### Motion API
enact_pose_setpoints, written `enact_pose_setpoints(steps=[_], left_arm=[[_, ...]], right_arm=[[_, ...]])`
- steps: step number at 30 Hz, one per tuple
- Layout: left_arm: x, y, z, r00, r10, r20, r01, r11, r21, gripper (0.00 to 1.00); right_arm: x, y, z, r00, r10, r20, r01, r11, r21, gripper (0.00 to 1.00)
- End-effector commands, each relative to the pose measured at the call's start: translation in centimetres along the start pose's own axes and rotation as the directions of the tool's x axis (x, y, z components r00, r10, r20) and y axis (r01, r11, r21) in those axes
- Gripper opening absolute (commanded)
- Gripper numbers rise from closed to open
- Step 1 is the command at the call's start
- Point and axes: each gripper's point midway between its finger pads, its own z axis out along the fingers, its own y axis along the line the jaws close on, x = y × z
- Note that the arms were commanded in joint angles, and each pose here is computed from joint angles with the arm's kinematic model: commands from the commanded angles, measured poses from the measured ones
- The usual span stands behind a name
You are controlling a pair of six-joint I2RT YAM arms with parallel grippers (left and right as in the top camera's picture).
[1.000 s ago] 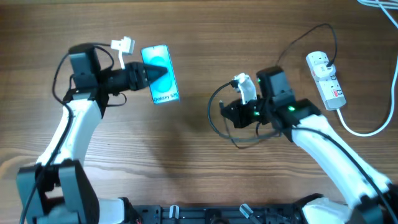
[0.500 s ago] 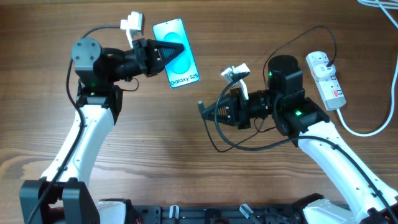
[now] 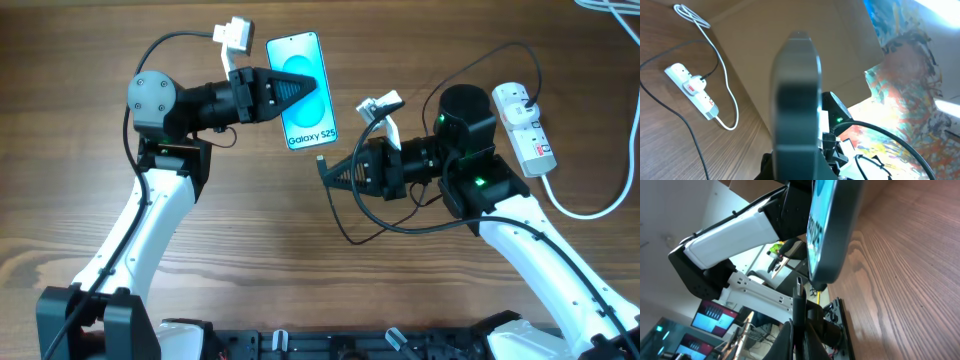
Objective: Plug charger to phone and switch on socket
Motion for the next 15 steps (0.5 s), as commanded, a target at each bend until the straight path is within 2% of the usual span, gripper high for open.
enact_pose_setpoints(steps=[1, 15], left_arm=[[0.55, -1.58, 0.42, 0.997, 0.068, -0.027, -0.067, 0.997, 0.025, 0.04], [1.01, -1.76, 0.89, 0.997, 0.067, -0.043, -0.065, 0.997, 0.034, 0.04]], right_arm=[[-0.12, 0.69, 0.12, 1.000, -0.012, -0.010, 0.011, 1.000, -0.020, 0.04], [-0.72, -0.08, 0.11, 1.000, 0.002, 0.026, -0.003, 1.000, 0.024, 0.04]])
